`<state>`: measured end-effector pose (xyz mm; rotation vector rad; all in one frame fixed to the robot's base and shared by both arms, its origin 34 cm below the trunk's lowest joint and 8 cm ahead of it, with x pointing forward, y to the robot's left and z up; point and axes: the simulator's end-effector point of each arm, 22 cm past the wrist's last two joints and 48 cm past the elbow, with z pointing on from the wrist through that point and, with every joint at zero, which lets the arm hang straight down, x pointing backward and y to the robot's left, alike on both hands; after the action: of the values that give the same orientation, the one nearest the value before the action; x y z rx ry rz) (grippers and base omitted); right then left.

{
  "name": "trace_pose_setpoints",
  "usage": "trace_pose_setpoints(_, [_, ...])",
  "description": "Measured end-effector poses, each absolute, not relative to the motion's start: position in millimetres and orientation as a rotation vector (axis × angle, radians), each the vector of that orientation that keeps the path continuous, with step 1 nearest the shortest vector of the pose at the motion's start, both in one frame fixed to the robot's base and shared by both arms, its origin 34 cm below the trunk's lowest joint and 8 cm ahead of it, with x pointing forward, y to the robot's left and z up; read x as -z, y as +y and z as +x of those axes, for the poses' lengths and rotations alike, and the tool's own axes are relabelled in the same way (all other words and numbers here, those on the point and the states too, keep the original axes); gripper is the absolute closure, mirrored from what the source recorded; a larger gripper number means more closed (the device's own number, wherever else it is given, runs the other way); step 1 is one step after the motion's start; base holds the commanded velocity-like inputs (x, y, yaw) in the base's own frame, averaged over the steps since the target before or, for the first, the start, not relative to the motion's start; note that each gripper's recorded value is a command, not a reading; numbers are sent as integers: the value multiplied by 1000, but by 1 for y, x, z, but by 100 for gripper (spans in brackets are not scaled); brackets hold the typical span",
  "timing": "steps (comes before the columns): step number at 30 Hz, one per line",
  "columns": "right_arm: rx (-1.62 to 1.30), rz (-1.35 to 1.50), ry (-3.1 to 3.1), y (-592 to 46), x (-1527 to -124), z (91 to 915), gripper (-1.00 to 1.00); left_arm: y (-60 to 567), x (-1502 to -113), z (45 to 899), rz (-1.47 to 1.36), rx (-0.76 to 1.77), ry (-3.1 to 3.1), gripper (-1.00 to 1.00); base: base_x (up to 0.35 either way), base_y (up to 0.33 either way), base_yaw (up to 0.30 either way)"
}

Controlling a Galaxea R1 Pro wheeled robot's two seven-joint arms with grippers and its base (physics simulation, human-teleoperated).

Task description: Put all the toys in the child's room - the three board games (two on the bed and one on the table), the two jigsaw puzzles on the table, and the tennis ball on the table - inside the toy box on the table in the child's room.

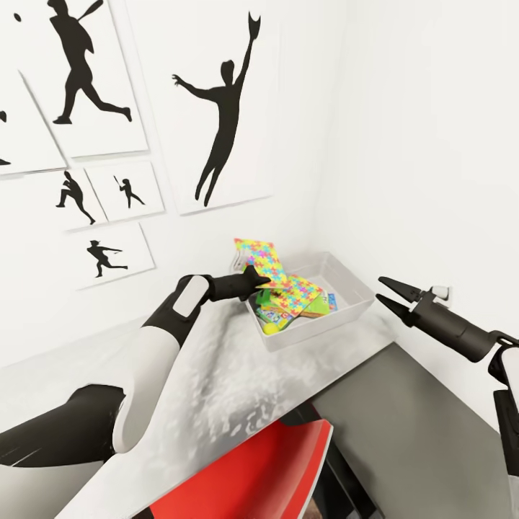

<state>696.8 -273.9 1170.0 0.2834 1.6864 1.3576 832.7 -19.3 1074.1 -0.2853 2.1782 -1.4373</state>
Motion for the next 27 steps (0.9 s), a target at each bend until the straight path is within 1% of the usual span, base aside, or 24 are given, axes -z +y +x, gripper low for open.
trace_pose_setpoints(9, [-1367, 288, 1685, -273, -1170, 696, -100, -31, -1085, 829, -259, 1478, 2160, 100, 0, 0, -134])
trace_pose_setpoints(27, [-1371, 286, 1687, -271, -1170, 696, -100, -33, -1087, 827, -248, 1482, 2159, 100, 0, 0, -6])
